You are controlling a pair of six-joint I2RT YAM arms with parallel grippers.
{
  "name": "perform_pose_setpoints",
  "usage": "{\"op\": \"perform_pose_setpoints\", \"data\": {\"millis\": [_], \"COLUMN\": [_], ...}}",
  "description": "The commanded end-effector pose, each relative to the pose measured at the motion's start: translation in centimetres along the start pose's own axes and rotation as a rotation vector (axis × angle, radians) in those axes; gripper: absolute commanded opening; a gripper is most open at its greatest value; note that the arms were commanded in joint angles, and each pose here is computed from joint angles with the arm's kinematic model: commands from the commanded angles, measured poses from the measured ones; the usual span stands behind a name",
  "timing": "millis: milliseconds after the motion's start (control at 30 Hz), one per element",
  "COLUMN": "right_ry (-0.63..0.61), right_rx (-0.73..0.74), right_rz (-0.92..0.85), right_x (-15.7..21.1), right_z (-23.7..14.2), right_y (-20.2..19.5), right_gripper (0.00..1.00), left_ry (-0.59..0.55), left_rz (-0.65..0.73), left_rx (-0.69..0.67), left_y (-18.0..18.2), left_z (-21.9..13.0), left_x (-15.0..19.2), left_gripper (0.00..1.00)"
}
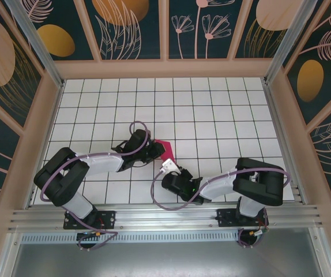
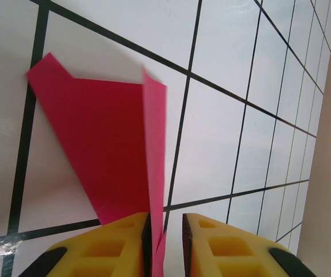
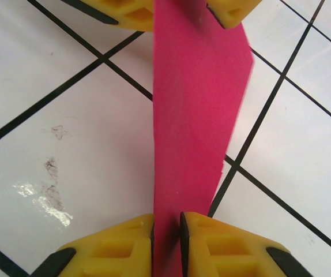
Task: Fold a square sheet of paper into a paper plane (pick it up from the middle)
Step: Fold the wing for the fifth time at the center of the table.
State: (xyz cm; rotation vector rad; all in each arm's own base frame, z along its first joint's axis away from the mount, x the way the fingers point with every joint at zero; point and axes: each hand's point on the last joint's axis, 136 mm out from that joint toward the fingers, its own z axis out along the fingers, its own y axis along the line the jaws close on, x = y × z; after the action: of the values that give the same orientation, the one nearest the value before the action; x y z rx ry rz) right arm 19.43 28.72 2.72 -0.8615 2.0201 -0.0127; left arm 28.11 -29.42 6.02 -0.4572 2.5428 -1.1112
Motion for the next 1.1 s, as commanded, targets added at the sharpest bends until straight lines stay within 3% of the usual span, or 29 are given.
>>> {"op": "perform_pose_setpoints", "data": {"millis": [0, 200, 333, 567, 700, 800, 1067], "right_ry": [-0.039, -0.041, -0.049, -0.077, -0.072, -0.052, 0.038], "right_rx": [0.023, 0.010, -0.046, -0.313, -0.407, -0.497, -0.531], "right_rz": [0.022, 0.047, 0.104, 0.349, 0.460, 0.505, 0.545], "right_x": [-1.5, -1.7, -2.2, -4.1, -4.3, -3.9, -3.2], "right_z": [0.0, 0.1, -0.1, -0.7, -0.7, -0.8, 0.4], "right_y": [0.0, 0.3, 0.9, 2.6, 2.9, 3.6, 4.7], "right_gripper": [0.16, 0.00, 0.00, 0.00, 0.00, 0.00, 0.00], "left_ry": [0.002, -0.007, -0.041, -0.191, -0.262, -0.300, -0.333], "left_rz": [0.022, 0.020, 0.017, 0.018, 0.007, 0.002, -0.004], "left_rx": [0.010, -0.005, -0.025, -0.070, -0.089, -0.078, -0.064], "left_y": [-0.9, -0.6, -0.3, 0.1, 0.8, 1.0, 1.6], "left_z": [0.0, -0.2, -0.8, -4.2, -6.1, -7.3, -8.8], "left_x": [0.0, -0.2, -0.7, -2.8, -3.4, -3.7, -3.6], "left_gripper": [0.25, 0.26, 0.30, 0.52, 0.58, 0.59, 0.59]}}
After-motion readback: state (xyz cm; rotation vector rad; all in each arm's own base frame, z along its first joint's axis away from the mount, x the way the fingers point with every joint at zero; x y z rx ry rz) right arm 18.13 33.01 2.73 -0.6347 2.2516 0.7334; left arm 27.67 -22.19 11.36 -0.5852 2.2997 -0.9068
